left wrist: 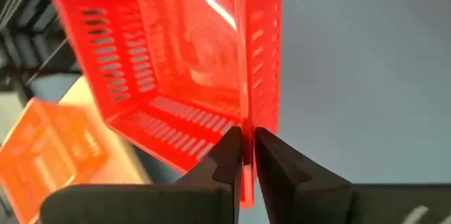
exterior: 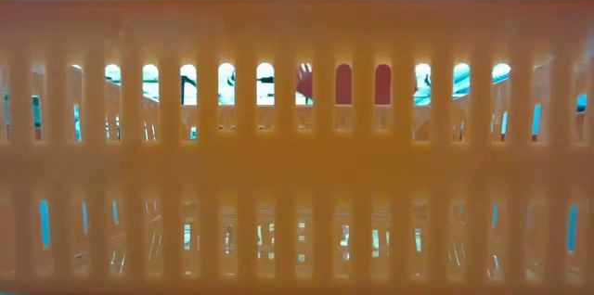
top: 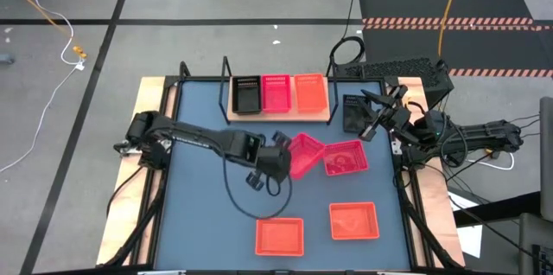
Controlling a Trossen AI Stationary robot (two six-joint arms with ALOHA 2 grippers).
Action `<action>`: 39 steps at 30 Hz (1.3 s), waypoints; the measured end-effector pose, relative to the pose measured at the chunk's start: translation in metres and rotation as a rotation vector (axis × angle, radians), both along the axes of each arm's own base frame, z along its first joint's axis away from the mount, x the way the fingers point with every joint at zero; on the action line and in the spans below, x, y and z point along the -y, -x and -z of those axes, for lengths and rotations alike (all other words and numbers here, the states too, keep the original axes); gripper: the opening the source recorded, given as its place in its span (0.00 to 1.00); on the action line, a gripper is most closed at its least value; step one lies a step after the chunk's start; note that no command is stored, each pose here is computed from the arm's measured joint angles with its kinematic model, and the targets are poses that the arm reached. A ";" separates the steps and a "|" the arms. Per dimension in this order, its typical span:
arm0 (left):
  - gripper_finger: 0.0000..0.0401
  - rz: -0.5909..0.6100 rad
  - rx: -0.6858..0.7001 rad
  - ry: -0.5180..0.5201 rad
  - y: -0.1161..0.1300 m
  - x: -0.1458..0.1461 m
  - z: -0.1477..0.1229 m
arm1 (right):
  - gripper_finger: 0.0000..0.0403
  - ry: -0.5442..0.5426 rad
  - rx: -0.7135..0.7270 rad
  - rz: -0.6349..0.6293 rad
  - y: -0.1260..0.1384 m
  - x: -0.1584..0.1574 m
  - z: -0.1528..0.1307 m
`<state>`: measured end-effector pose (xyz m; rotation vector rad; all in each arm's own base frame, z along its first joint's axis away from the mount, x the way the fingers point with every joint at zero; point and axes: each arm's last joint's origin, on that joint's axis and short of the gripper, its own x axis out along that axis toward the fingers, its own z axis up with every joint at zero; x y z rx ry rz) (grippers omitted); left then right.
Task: Stack baskets on shelf by color
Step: Stack the left red bin on top of the other red bin on the shelf
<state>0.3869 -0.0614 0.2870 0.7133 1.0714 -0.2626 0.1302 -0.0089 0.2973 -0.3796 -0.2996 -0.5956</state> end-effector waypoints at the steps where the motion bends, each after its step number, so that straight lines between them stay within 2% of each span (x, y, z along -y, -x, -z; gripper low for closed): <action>1: 0.09 -0.026 0.008 0.006 -0.001 -0.004 -0.006 | 0.26 0.000 0.000 0.000 0.000 0.000 0.000; 4: 0.06 -0.139 0.055 0.001 -0.003 -0.019 -0.021 | 0.26 0.000 0.000 0.000 0.000 0.000 0.000; 8: 0.02 -0.276 0.107 -0.072 -0.005 -0.043 -0.033 | 0.26 0.000 0.000 0.000 0.000 0.000 0.000; 14: 0.05 -0.509 0.172 -0.185 -0.005 -0.086 -0.042 | 0.26 0.000 0.000 0.000 0.000 0.000 0.000; 21: 0.02 -0.775 0.191 -0.151 0.000 -0.151 -0.034 | 0.26 0.000 0.000 0.000 0.000 0.000 0.000; 24: 0.02 -0.893 0.235 -0.087 0.000 -0.175 -0.029 | 0.26 0.001 -0.001 0.001 0.000 0.000 0.000; 28: 0.06 -0.942 0.221 0.021 0.001 -0.188 -0.022 | 0.26 0.002 0.003 0.001 0.000 0.000 0.000; 35: 0.02 -0.944 0.165 0.022 -0.005 -0.188 -0.008 | 0.26 0.002 0.005 0.001 0.000 0.000 -0.001; 39: 0.06 -0.937 0.090 0.032 -0.007 -0.186 0.005 | 0.26 0.003 0.005 0.002 0.000 0.000 -0.001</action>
